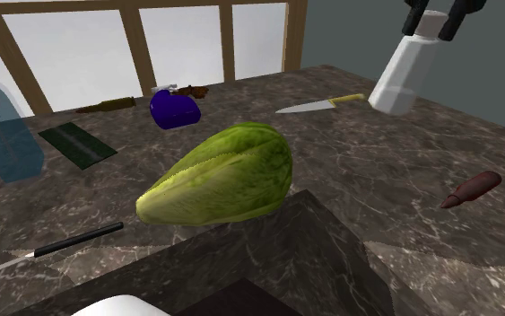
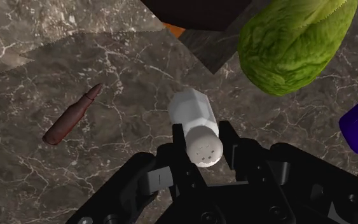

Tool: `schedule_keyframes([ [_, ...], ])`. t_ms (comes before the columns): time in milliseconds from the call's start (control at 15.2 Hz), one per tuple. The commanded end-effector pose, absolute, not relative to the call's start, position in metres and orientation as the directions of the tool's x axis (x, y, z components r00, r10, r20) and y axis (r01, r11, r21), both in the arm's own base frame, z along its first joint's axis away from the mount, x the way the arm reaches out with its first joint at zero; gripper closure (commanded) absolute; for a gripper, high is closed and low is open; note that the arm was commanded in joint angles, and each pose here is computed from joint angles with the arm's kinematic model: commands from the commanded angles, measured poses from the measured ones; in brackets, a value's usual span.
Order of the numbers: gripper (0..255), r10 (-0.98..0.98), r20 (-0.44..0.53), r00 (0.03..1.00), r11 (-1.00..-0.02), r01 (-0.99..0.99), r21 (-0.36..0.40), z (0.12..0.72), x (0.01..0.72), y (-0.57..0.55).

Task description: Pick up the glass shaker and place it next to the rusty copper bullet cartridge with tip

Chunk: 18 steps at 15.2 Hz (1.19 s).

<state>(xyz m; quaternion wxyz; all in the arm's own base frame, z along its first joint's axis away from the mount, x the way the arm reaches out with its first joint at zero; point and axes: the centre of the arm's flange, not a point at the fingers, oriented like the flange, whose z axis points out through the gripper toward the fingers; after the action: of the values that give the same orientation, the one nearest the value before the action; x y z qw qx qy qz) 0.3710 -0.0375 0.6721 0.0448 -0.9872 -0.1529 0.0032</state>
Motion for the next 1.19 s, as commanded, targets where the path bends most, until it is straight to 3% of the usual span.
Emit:
schedule_keyframes([
  [0,255,0.304,0.007,0.953,-0.949,0.303,-0.089,0.674,0.367,-0.065],
  [660,255,0.304,0.007,0.953,-0.949,0.303,-0.089,0.674,0.348,-0.205],
  [1122,255,0.304,0.007,0.953,-0.949,0.303,-0.089,0.637,0.348,-0.205],
])
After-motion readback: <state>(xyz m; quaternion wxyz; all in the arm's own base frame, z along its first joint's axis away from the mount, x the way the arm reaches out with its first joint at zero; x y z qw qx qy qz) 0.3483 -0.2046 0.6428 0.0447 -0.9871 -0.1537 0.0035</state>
